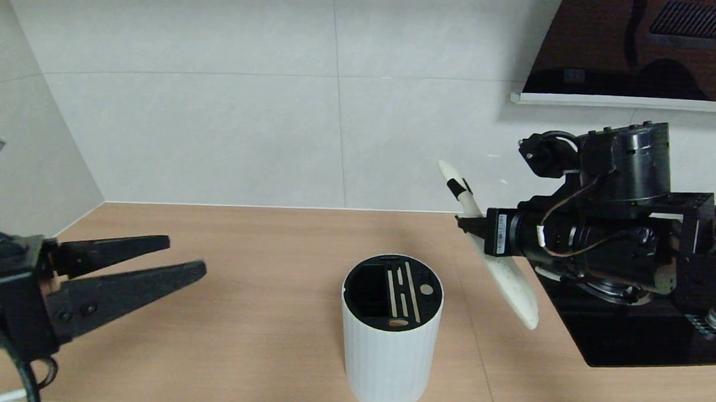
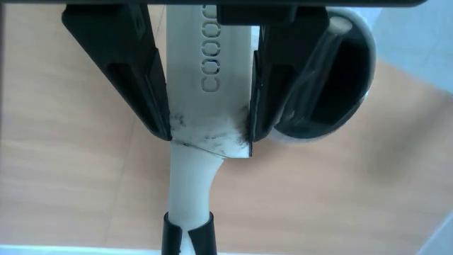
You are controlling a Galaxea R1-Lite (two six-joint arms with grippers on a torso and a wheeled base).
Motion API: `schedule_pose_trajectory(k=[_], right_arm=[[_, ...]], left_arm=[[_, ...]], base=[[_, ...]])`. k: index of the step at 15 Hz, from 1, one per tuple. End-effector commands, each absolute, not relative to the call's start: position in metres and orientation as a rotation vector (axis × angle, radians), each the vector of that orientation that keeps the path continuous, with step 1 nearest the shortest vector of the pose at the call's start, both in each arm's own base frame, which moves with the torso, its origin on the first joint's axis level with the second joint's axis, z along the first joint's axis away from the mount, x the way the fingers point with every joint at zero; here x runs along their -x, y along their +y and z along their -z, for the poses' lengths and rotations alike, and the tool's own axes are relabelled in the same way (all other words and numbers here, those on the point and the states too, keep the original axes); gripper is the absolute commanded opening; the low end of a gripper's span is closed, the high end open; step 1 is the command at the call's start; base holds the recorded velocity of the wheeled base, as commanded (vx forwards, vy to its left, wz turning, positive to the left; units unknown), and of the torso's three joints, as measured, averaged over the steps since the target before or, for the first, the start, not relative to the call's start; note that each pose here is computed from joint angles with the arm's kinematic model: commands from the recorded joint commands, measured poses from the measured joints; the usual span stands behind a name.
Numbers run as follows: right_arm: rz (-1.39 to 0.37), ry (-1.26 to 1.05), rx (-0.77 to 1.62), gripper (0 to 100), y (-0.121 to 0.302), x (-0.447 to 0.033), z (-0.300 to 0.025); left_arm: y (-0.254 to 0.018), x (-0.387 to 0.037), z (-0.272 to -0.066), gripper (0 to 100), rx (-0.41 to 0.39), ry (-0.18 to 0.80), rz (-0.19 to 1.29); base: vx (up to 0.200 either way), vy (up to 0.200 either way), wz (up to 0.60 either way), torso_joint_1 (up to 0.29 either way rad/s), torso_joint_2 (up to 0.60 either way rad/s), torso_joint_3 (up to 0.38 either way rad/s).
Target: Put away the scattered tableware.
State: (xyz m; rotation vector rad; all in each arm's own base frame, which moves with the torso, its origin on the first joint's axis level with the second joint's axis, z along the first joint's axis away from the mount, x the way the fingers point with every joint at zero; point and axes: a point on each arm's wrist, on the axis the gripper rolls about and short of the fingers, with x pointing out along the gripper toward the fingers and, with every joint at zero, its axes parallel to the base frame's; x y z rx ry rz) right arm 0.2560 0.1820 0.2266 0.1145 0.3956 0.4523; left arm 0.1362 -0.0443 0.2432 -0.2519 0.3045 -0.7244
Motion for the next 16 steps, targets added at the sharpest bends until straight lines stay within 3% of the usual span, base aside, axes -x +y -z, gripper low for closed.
schedule_pose_trajectory(k=[1,4,6,9,13,16], right_arm=[[-0.497,0.402,-0.096,0,0.198,-0.241,-0.224],[-0.511,0.399,-0.095,0,0.199,-0.233,-0.226],[-0.539,0.392,-0.084,0,0.198,-0.220,-0.227],[-0.584,0.366,-0.092,0,0.205,-0.210,-0.231],[-0.628,0.332,-0.098,0,0.223,-0.195,-0.233],[-0.672,0.337,-0.119,0,0.232,-0.183,-0.235]], left_arm=[[-0.076,-0.163,-0.245,100,0.463,0.359,0.837],[-0.083,-0.171,-0.249,100,0.576,0.334,0.864],[-0.097,-0.174,-0.251,100,0.688,0.379,0.916],[-0.109,-0.182,-0.242,100,0.699,0.408,0.920],[-0.122,-0.187,-0.241,100,0.831,0.492,0.906],[-0.127,-0.191,-0.244,100,0.921,0.485,0.926]], base=[[0.000,0.000,0.00,0.000,0.00,0.000],[0.000,0.000,0.00,0.000,0.00,0.000],[0.000,0.000,0.00,0.000,0.00,0.000],[0.000,0.000,0.00,0.000,0.00,0.000],[0.000,0.000,0.00,0.000,0.00,0.000],[0.000,0.000,0.00,0.000,0.00,0.000]])
